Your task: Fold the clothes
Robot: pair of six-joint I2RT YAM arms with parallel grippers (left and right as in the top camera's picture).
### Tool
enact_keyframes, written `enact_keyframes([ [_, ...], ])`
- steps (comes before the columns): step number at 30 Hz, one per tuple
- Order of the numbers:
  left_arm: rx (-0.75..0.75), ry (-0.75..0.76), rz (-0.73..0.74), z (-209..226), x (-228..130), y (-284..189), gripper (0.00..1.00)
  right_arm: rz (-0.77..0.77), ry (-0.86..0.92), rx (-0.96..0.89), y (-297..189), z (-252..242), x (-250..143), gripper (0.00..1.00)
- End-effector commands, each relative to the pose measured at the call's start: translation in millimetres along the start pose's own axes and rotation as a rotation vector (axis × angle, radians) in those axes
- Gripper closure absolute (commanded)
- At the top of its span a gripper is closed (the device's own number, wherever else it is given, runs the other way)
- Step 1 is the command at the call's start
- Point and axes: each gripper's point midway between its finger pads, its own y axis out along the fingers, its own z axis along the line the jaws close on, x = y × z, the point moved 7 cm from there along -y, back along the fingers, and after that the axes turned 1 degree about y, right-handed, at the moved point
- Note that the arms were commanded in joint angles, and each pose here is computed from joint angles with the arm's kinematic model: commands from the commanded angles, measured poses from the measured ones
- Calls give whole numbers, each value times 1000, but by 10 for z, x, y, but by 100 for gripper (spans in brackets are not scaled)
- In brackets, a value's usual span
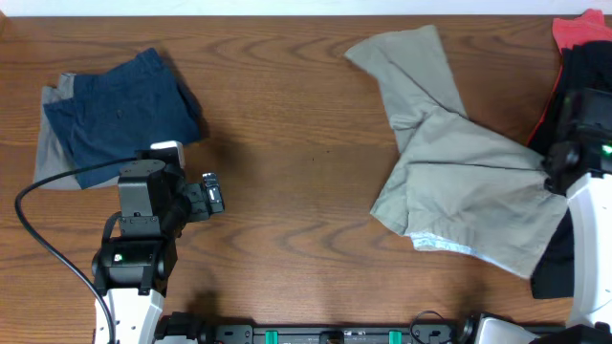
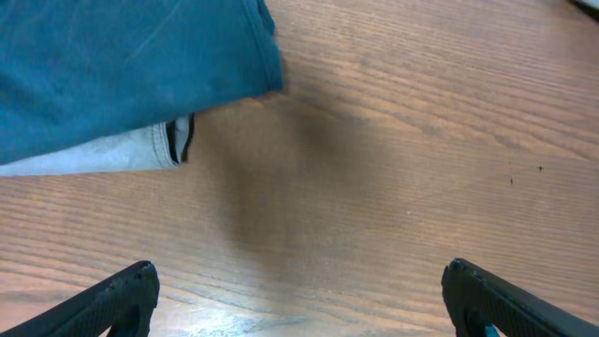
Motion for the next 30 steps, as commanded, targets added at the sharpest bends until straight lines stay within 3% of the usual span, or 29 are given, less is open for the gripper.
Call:
enact_keyframes([
  [1,-9,6,-19,-9,63,-40,2,-6,-15,62,-45,61,77,70],
  [3,-9,6,-19,-9,63,-40,2,33,-167,256,-99,313,47,71],
  [7,-9,6,-18,-9,62,-40,2,56,-629,911,-536,962,-187,64],
  [9,-9,6,-19,-9,63,-40,2,62,-771,1075,-729,1083,-369,58],
  [15,-9,6,-18,-9,62,-40,2,106,-1129,1031,-749,1179,-916,45],
  [19,-9,6,-18,-9,62,-39,2,144,-1342,899,-546,1255,-1199,37],
  [22,-9,6,-18,-9,61,-40,2,176,-1412,792,-333,1333,-1325,30],
  [26,-9,6,-18,-9,62,-40,2,236,-1454,744,-87,1440,-1476,27],
  [28,-9,6,-18,-9,62,-40,2,274,-1484,731,13,1462,-1561,30],
  [29,-10,6,-18,-9,62,-40,2,292,-1490,724,61,1473,-1596,38],
  [30,-9,6,-18,-9,62,-40,2,299,-1491,720,95,1490,-1619,62],
])
